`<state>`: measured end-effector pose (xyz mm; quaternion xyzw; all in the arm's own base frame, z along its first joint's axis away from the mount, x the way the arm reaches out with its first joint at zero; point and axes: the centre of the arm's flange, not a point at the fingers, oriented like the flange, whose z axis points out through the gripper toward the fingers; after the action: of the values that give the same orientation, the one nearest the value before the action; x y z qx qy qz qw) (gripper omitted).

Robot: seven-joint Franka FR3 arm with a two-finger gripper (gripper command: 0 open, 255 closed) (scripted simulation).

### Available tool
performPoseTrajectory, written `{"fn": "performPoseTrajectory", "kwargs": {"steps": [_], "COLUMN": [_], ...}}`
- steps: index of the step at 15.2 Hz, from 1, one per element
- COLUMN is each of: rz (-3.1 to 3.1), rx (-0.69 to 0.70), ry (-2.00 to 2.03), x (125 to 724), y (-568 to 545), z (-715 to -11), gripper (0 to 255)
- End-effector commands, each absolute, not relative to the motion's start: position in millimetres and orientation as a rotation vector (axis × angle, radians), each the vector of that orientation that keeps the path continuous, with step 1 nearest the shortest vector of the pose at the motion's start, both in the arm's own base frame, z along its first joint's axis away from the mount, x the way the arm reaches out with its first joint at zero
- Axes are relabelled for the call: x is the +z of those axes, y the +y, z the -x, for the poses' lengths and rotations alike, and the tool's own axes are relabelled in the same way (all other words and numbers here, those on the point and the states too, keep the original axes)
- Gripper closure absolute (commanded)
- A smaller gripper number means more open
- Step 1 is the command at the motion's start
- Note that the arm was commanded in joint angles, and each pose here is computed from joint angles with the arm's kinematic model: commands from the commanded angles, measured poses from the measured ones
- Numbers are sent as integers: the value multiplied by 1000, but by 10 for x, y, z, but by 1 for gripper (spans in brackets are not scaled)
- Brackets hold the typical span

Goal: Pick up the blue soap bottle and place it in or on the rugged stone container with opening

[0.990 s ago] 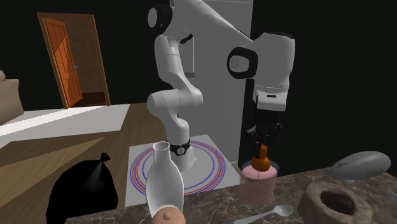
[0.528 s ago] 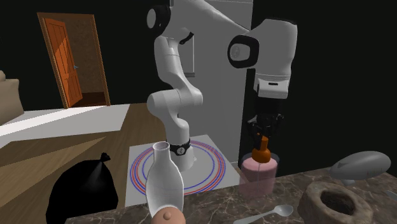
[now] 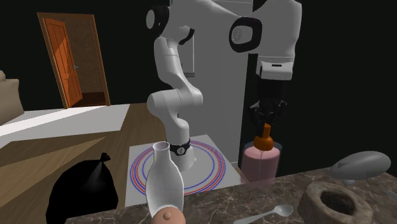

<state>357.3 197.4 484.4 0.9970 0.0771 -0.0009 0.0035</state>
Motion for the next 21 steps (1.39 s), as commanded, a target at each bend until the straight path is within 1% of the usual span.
{"fn": "performPoseTrajectory", "kwargs": {"steps": [1, 18, 21], "rz": [-3125, -3125, -3125], "rx": [-3, -3, -3], "ry": [242, 242, 242], "x": [4947, 5814, 5961], "y": [1961, 1961, 2220], "z": [-3570, -3570, -3831], "gripper": [255, 255, 255]}}
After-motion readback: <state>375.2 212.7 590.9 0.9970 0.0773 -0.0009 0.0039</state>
